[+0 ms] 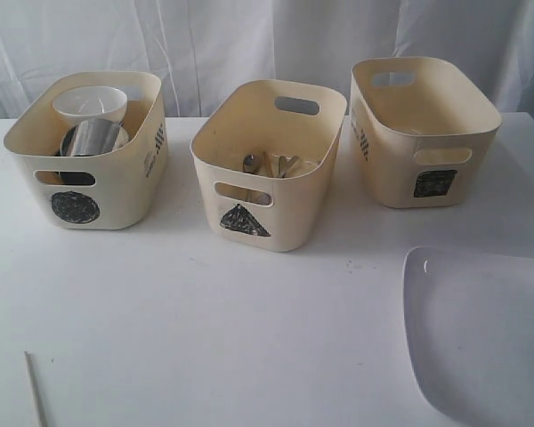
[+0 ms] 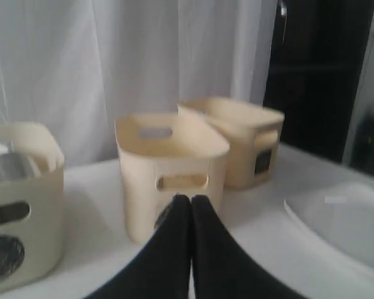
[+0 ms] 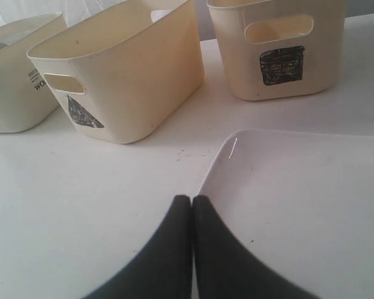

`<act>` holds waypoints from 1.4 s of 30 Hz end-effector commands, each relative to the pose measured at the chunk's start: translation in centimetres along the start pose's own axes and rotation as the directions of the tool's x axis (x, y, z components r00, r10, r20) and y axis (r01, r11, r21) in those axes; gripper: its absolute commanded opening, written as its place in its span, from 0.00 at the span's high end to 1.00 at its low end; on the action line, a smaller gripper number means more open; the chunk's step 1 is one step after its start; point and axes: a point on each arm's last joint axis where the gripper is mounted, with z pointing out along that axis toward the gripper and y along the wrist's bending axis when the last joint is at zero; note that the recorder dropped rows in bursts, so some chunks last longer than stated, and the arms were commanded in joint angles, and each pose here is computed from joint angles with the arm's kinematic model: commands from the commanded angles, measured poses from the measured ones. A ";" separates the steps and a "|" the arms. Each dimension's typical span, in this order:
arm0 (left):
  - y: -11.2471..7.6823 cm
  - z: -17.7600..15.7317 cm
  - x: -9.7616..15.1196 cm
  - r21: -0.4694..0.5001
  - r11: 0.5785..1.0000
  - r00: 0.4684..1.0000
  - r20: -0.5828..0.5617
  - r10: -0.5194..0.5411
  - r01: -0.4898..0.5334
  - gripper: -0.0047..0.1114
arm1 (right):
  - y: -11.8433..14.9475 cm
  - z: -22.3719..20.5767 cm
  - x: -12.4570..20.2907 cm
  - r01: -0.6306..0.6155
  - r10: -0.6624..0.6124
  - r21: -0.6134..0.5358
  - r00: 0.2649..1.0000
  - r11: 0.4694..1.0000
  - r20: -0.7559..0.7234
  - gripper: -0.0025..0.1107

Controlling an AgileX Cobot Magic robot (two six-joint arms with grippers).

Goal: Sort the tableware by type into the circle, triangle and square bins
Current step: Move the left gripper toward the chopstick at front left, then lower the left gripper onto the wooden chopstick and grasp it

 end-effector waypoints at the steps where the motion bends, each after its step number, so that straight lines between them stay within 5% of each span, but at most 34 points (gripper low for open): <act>1: 0.1 -0.4 -2.6 0.012 0.996 0.953 0.292 -0.083 0.083 0.96 | -0.1 0.0 0.1 -0.001 0.001 0.007 1.000 1.000 0.002 0.98; 8: 0.2 -1.5 -4.8 0.021 0.998 0.840 0.539 -0.067 0.066 0.96 | -0.1 0.0 0.1 -0.001 0.001 0.007 1.000 1.000 0.002 0.98; 15: 0.2 -1.8 -5.4 0.059 0.993 0.794 0.596 -0.119 0.104 0.96 | -0.1 0.0 0.1 -0.001 0.001 0.007 1.000 1.000 0.002 0.98; 18: 0.1 -0.8 -3.9 0.079 0.977 0.892 0.399 -0.212 0.197 0.96 | -0.1 0.0 0.1 -0.001 0.001 0.007 1.000 1.000 0.002 0.98; 20: -0.3 -0.2 -3.9 0.056 0.954 0.943 0.150 -0.298 0.293 0.96 | -0.1 0.0 0.1 -0.008 0.008 0.007 1.000 1.000 0.002 0.98; 25: -1.2 0.4 -8.8 -0.034 0.986 0.957 -0.237 -0.164 0.161 0.96 | -0.1 0.0 0.1 -0.008 0.008 0.007 1.000 1.000 0.002 0.98; 27: -0.8 1.2 -10.1 -0.138 0.985 0.890 -0.430 -0.153 0.103 0.96 | -0.1 0.0 0.1 -0.008 0.008 0.007 1.000 1.000 0.002 0.98; 30: 0.7 3.6 -11.7 -0.283 0.955 0.713 -0.687 -0.139 -0.087 0.96 | -0.1 0.0 0.1 -0.008 0.008 0.007 1.000 1.000 0.002 0.98; 35: 2.2 9.6 -8.3 -0.384 0.896 0.497 -0.836 -0.234 -0.223 0.96 | -0.1 0.0 0.1 -0.008 0.008 0.007 1.000 1.000 0.002 0.98; 37: 2.7 11.5 -6.8 -0.447 0.861 0.479 -0.827 -0.295 -0.242 0.96 | -0.1 0.0 0.1 -0.008 0.008 0.007 1.000 1.000 0.002 0.98; 42: 2.8 13.8 -5.3 -0.450 0.868 0.495 -0.815 -0.302 -0.210 0.96 | -0.1 0.0 0.1 -0.008 0.008 0.007 1.000 1.000 0.002 0.98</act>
